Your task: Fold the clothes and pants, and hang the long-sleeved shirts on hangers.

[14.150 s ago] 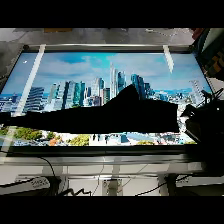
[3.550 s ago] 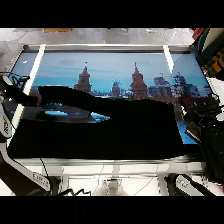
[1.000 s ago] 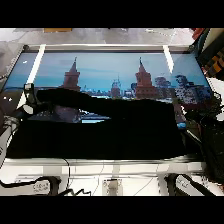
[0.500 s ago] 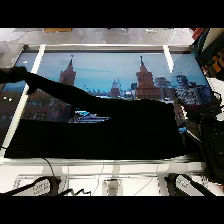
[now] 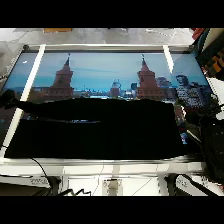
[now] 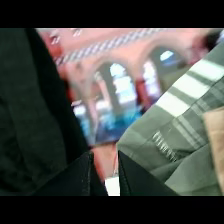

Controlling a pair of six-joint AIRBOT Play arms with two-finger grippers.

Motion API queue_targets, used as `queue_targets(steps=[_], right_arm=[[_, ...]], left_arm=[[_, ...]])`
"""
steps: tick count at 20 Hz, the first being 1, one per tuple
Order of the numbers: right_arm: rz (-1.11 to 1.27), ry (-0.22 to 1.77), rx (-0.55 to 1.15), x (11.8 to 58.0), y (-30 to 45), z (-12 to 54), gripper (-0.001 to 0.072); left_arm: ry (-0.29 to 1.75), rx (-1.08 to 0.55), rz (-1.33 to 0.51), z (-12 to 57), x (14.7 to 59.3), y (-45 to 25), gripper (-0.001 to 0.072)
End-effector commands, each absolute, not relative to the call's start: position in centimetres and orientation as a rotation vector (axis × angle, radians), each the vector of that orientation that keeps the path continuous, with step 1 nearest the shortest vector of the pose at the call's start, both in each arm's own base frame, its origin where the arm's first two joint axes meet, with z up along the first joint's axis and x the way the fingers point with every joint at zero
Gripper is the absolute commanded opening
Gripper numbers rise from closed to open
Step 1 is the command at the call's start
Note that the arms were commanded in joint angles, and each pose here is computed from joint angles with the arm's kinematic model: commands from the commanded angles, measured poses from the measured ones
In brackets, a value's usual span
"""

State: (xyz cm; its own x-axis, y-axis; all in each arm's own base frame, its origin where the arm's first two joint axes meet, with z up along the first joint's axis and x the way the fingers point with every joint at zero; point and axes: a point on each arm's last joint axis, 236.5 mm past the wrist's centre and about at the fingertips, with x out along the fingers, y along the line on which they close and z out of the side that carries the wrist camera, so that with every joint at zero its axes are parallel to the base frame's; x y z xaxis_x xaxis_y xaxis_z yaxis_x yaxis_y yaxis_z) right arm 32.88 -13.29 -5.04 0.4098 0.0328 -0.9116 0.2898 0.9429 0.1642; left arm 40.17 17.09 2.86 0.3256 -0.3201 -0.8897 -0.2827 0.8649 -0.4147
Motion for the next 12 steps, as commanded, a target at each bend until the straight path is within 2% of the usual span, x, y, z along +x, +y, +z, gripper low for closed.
queue_targets(steps=[1, 3, 4, 5, 6, 7, 12], right_arm=[[-0.035, 1.309, 0.412, 31.2, -11.3, -6.6, 0.0143], [0.177, 1.402, 0.556, 30.5, -8.1, -6.4, 0.0086], [0.289, 1.431, 0.631, 30.2, -6.6, -6.0, 0.0087], [0.344, 1.438, 0.685, 30.3, -6.2, -6.0, 0.0169], [0.337, 1.436, 0.700, 30.8, -6.5, -6.6, 0.0437], [0.300, 1.418, 0.688, 31.5, -7.3, -7.5, 0.0606], [0.111, 1.305, 0.632, 34.7, -11.1, -9.6, 0.0610]], left_arm=[[1.309, -0.639, -0.112, -0.1, 40.3, 16.2, 0.0008], [1.298, -0.623, -0.115, -0.1, 40.9, 15.9, 0.0008], [1.301, -0.619, -0.120, -0.1, 41.0, 15.7, 0.0008], [1.301, -0.612, -0.126, -0.1, 41.1, 15.6, 0.0008], [1.302, -0.610, -0.129, -0.1, 41.1, 15.4, 0.0009], [1.303, -0.610, -0.129, -0.1, 41.1, 15.4, 0.0009], [1.304, -0.606, -0.133, -0.1, 41.2, 15.2, 0.0008]])
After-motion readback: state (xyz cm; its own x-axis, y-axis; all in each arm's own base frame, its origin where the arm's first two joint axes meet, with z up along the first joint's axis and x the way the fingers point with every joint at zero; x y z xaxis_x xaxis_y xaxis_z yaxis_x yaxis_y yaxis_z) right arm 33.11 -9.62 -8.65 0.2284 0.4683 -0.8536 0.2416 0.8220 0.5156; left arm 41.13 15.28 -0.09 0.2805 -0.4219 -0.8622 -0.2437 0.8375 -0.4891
